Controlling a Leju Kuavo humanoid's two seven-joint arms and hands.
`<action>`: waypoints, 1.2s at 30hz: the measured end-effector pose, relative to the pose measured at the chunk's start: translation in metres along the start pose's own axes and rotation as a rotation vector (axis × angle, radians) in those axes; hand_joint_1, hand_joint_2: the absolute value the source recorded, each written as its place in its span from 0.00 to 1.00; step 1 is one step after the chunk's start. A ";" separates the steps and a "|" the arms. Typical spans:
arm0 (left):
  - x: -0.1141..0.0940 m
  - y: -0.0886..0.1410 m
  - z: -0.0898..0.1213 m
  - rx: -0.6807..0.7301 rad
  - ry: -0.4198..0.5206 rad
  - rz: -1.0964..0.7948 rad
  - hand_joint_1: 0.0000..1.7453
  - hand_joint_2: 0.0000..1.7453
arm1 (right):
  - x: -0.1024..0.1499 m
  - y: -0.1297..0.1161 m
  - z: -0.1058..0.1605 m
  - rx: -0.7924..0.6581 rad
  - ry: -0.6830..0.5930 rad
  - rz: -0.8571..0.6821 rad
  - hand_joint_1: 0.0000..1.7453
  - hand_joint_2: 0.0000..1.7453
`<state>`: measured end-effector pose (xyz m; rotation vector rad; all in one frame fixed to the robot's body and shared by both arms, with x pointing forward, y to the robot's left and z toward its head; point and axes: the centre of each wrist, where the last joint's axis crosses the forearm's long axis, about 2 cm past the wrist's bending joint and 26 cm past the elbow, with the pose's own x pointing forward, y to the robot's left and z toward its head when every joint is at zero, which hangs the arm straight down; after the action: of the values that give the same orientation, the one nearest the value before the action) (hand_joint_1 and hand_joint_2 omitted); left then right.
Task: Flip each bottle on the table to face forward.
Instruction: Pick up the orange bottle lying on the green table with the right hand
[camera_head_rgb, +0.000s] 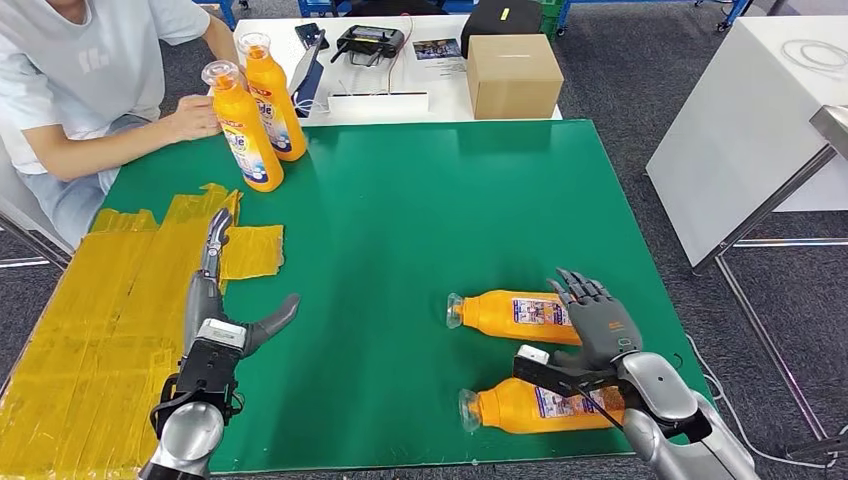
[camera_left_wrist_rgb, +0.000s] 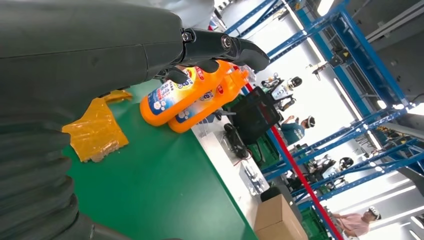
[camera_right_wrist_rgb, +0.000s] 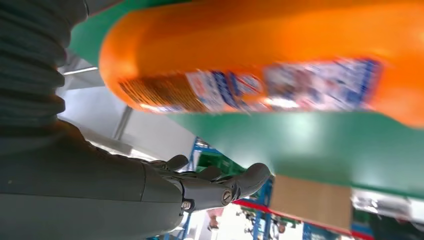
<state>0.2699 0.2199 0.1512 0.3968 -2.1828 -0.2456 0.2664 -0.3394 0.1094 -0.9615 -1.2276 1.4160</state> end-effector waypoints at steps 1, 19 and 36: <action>0.000 0.000 0.000 0.001 -0.001 0.003 0.00 1.00 | -0.003 0.001 0.000 0.011 0.011 0.004 0.00 1.00; -0.006 -0.007 -0.001 -0.008 0.035 0.075 0.00 1.00 | -0.036 0.011 -0.017 0.105 0.121 0.004 0.00 1.00; -0.006 -0.016 -0.006 -0.031 0.038 0.108 0.00 1.00 | -0.037 0.010 -0.048 0.108 0.062 0.082 0.00 1.00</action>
<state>0.2811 0.2072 0.1452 0.2634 -2.1529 -0.2106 0.3185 -0.3659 0.0898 -0.9835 -1.0662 1.4904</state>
